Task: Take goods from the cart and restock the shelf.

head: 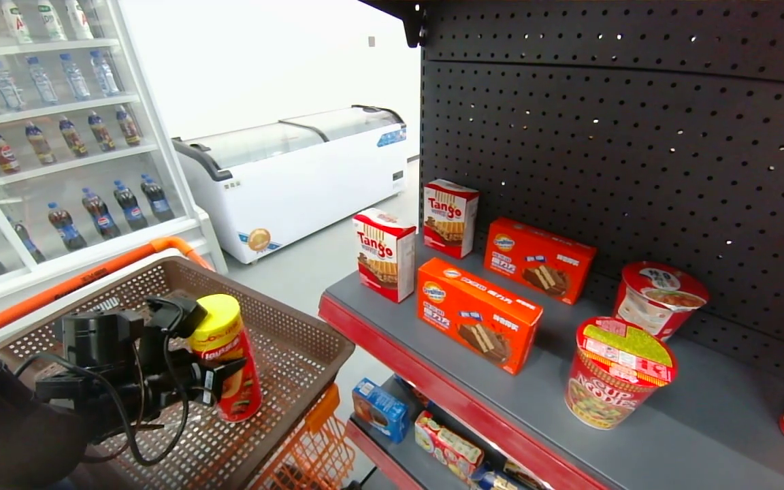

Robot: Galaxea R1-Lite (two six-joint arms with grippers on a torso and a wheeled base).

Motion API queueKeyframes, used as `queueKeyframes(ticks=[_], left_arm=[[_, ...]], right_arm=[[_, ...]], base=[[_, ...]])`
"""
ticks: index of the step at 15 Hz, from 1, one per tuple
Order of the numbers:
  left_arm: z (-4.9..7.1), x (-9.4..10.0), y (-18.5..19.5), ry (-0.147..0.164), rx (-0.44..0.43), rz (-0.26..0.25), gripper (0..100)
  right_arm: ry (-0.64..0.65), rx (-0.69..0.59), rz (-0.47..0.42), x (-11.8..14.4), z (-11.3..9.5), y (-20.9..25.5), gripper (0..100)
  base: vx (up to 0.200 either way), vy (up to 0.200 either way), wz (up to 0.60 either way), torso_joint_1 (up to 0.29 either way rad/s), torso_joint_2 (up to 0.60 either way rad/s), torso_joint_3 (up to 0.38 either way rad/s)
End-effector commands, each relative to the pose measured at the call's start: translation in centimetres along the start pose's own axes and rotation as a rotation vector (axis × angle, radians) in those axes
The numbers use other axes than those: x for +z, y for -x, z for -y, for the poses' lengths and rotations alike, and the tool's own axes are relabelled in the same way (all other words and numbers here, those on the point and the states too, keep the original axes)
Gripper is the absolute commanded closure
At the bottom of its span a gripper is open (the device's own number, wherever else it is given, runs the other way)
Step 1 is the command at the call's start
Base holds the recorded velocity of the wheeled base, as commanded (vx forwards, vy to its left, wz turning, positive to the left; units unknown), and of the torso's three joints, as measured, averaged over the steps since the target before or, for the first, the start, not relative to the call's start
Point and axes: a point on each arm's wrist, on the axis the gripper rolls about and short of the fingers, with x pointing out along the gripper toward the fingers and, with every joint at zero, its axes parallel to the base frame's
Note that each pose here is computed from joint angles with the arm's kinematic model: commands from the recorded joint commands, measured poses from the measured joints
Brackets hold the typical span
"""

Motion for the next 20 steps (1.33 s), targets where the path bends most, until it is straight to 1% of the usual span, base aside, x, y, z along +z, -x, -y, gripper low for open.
queueKeyframes(ticks=[1, 2, 3, 4, 5, 6, 8, 9, 10, 11, 12, 13, 14, 15, 16, 18, 20], left_arm=[[0.0, 0.2, 0.3, -0.004, 0.009, 0.009, 100], [0.1, 0.4, 0.5, -0.006, 0.010, 0.015, 100], [0.2, 1.7, 1.3, -0.022, 0.035, 0.060, 100], [0.3, 2.1, 1.7, -0.026, 0.063, 0.075, 100], [0.4, 2.8, 2.6, -0.028, 0.114, 0.077, 100], [0.3, 3.1, 3.4, -0.025, 0.130, 0.077, 100], [0.6, 4.4, 5.0, -0.034, 0.144, 0.117, 100], [0.8, 5.5, 6.0, -0.037, 0.151, 0.151, 100], [0.9, 6.1, 7.0, -0.047, 0.154, 0.169, 100], [1.1, 6.4, 7.7, -0.051, 0.156, 0.181, 100], [1.6, 6.9, 9.0, -0.056, 0.141, 0.189, 100], [1.6, 6.9, 9.0, -0.056, 0.141, 0.189, 100], [2.7, 7.1, 11.4, -0.042, 0.104, 0.197, 100], [3.3, 7.3, 12.9, -0.019, 0.106, 0.224, 100], [3.7, 7.5, 13.9, -0.022, 0.108, 0.240, 100], [4.8, 7.7, 15.3, -0.049, 0.087, 0.278, 100], [5.7, 7.7, 16.9, -0.061, 0.062, 0.324, 100]], right_arm=[[0.001, 0.000, 0.001, 0.0, 0.0, 0.0, 0], [0.002, 0.000, 0.001, 0.0, 0.0, 0.0, 0], [0.001, 0.000, 0.001, 0.0, 0.0, 0.0, 0], [0.001, 0.000, 0.001, 0.0, 0.0, 0.0, 0], [0.001, 0.000, 0.001, 0.0, 0.0, 0.0, 0], [0.001, 0.000, 0.001, 0.0, 0.0, 0.0, 0], [0.001, 0.000, 0.001, 0.0, 0.0, 0.0, 0], [0.001, 0.000, 0.001, 0.0, 0.0, 0.0, 0], [0.001, 0.000, 0.001, 0.0, 0.0, 0.0, 0], [0.001, 0.000, 0.001, 0.0, 0.0, 0.0, 0], [0.002, 0.000, 0.001, 0.0, 0.0, 0.0, 0], [0.002, 0.000, 0.001, 0.0, 0.0, 0.0, 0], [0.001, 0.000, 0.001, 0.0, 0.0, 0.0, 0], [0.001, 0.000, 0.001, 0.0, 0.0, 0.0, 0], [0.001, 0.000, 0.001, 0.0, 0.0, 0.0, 0], [0.001, 0.000, 0.001, 0.0, 0.0, 0.0, 0], [0.001, 0.000, 0.001, 0.0, 0.0, 0.0, 0]], base=[[0.000, 0.000, 0.00, 0.000, 0.00, 0.000], [0.000, 0.000, 0.00, 0.000, 0.00, 0.000], [0.000, 0.000, 0.00, 0.000, 0.00, 0.000], [0.000, 0.000, 0.00, 0.000, 0.00, 0.000], [0.000, 0.000, 0.00, 0.000, 0.00, 0.000], [0.000, 0.000, 0.00, 0.000, 0.00, 0.000], [0.000, 0.000, 0.00, 0.000, 0.00, 0.000], [0.000, 0.000, 0.00, 0.000, 0.00, 0.000], [0.000, 0.000, 0.00, 0.000, 0.00, 0.000], [0.000, 0.000, 0.00, 0.000, 0.00, 0.000], [0.000, 0.000, 0.00, 0.000, 0.00, 0.000], [0.000, 0.000, 0.00, 0.000, 0.00, 0.000], [0.000, 0.000, 0.00, 0.000, 0.00, 0.000], [0.000, 0.000, 0.00, 0.000, 0.00, 0.000], [0.000, 0.000, 0.00, 0.000, 0.00, 0.000], [0.000, 0.000, 0.00, 0.000, 0.00, 0.000], [0.000, 0.000, 0.00, 0.000, 0.00, 0.000]])
